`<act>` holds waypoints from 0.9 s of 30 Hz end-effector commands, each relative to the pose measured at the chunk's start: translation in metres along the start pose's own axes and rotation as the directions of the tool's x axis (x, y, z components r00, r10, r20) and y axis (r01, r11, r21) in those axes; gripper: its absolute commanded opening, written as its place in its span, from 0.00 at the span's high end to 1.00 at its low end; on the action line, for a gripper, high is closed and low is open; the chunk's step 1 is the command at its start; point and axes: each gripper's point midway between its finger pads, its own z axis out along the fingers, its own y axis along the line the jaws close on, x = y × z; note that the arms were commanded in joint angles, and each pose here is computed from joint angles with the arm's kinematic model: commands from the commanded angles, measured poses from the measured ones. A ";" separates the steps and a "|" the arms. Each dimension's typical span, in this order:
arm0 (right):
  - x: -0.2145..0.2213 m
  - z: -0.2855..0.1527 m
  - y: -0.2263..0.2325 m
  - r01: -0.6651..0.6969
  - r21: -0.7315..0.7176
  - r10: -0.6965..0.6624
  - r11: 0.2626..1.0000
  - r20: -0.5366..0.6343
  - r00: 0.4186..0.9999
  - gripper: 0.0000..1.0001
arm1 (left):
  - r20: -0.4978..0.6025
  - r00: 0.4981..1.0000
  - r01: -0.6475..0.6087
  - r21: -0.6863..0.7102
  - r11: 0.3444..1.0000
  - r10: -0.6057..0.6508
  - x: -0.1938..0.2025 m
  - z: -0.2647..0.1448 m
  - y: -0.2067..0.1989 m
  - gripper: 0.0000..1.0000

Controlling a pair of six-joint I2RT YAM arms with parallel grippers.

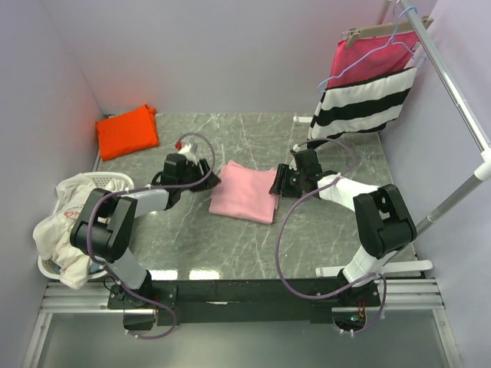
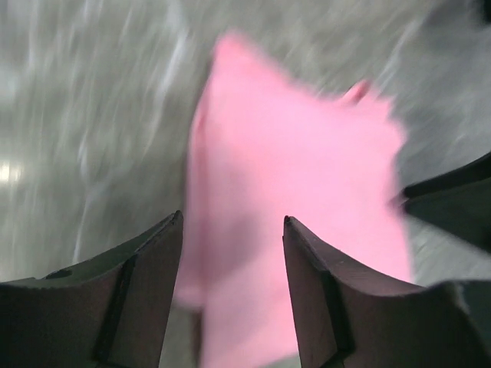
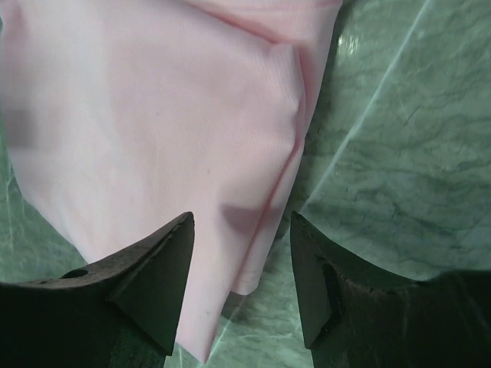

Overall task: Fold and stack the t-shirts
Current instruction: Put the neatly folded tshirt into the corner of the board with the left arm

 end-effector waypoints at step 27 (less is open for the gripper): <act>0.045 0.035 0.044 -0.137 -0.294 0.073 0.946 -0.217 0.973 0.37 | -0.249 0.968 0.071 0.189 0.979 -0.023 0.101 0.009 -0.033 0.38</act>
